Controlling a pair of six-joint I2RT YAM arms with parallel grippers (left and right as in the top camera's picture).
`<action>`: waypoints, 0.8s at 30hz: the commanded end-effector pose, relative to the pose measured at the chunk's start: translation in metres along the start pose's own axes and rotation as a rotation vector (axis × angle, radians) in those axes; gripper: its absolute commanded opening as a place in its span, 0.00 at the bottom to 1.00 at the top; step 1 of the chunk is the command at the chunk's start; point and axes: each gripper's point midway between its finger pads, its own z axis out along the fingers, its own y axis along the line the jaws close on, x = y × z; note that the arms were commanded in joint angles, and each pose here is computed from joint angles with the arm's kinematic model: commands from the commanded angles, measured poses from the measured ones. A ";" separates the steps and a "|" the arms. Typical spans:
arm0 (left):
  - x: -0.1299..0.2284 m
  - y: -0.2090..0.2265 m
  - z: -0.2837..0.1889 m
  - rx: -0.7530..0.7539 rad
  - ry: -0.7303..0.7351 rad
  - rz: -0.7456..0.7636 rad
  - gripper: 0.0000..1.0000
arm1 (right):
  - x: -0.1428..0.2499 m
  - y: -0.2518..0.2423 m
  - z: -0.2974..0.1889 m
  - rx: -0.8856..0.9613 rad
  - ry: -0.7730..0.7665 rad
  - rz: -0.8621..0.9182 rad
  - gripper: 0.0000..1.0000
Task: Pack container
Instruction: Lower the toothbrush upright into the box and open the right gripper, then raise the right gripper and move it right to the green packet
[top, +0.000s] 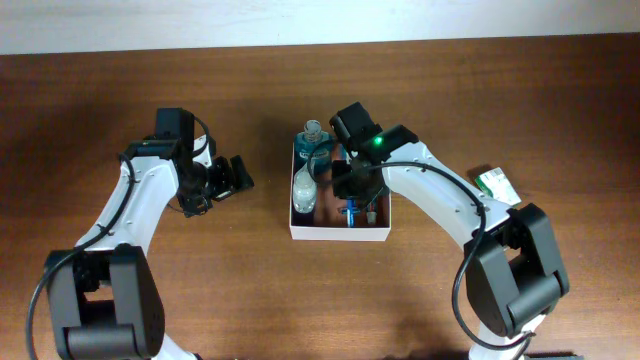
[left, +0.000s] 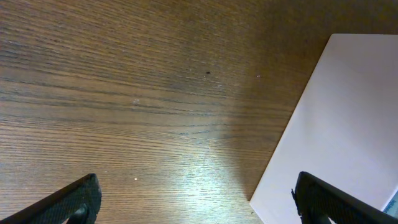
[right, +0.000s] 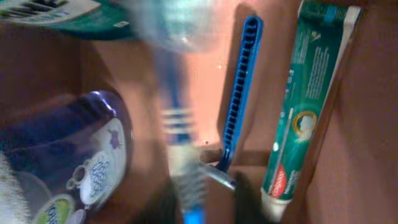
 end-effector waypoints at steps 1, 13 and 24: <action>0.002 0.003 0.004 -0.005 0.013 -0.005 0.99 | 0.005 0.002 0.008 -0.001 0.020 -0.009 0.38; 0.002 0.003 0.004 -0.005 0.013 -0.005 0.99 | -0.016 0.010 -0.025 -0.026 -0.027 -0.039 0.46; 0.002 0.003 0.004 -0.005 0.013 -0.005 0.99 | -0.050 -0.067 -0.122 0.040 -0.063 0.047 0.46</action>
